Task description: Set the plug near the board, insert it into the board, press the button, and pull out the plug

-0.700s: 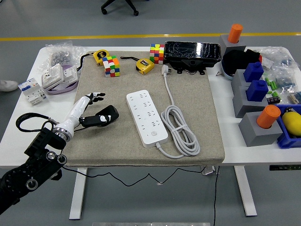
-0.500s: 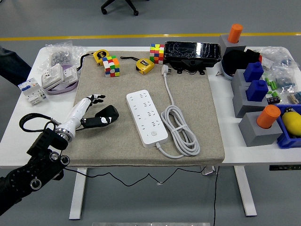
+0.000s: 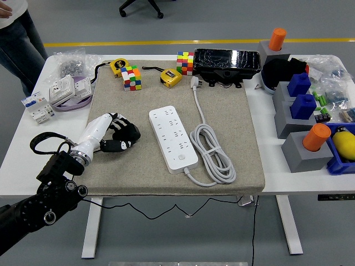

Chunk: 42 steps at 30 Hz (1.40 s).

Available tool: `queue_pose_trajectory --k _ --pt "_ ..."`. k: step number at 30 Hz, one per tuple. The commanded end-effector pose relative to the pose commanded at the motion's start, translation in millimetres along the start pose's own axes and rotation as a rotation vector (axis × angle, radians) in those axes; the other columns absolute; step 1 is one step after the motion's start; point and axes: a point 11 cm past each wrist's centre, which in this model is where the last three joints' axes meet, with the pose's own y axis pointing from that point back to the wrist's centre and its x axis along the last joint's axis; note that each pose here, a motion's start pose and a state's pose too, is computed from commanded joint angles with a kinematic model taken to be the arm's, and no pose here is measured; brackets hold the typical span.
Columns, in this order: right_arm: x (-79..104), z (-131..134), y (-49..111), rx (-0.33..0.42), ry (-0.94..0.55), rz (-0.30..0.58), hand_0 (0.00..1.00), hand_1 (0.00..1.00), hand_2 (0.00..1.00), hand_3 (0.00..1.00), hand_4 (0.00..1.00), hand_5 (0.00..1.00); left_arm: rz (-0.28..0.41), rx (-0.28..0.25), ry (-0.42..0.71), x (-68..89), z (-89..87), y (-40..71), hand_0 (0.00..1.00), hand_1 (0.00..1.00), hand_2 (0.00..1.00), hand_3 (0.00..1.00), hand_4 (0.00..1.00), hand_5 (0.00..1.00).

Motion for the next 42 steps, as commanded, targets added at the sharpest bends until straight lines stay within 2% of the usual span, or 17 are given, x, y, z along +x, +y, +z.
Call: queue_pose_trajectory --k 5,7,11,15,26,35,42 --pt "0.0 1 0.0 -0.002 0.001 0.000 0.575 0.634 0.621 0.549 0.889 0.422 0.006 -0.028 0.030 3.2 7.7 0.5 0.384 0.345 0.423 0.557 0.705 0.002" --pt "0.1 1 0.0 -0.002 0.002 0.000 0.575 0.634 0.621 0.549 0.889 0.422 0.002 -0.056 0.046 4.7 14.9 0.1 0.384 0.345 0.423 0.557 0.705 0.002" --pt "0.0 0 0.0 0.000 0.001 0.000 0.574 0.635 0.621 0.549 0.889 0.422 -0.028 -0.115 0.084 3.3 32.1 0.0 0.388 0.344 0.421 0.557 0.687 0.002" --pt "-0.4 -1 0.0 0.002 0.001 -0.001 0.574 0.635 0.621 0.549 0.889 0.422 -0.063 -0.149 0.097 -3.1 45.3 0.5 0.388 0.344 0.421 0.557 0.687 0.002" --pt "-0.1 1 0.0 -0.002 0.003 -0.001 0.574 0.634 0.621 0.549 0.889 0.422 -0.122 -0.150 0.079 -23.3 50.9 -2.3 0.389 0.348 0.422 0.557 0.668 0.002" --pt "-0.2 -2 0.0 0.002 0.005 -0.001 0.574 0.635 0.621 0.550 0.890 0.422 -0.112 -0.156 0.078 -27.1 56.3 -6.7 0.393 0.349 0.424 0.558 0.675 0.002" --pt "-0.2 -3 0.0 0.004 0.011 -0.001 0.574 0.635 0.621 0.550 0.890 0.422 -0.107 -0.146 0.064 -26.9 52.4 -7.9 0.393 0.349 0.423 0.558 0.673 0.002"
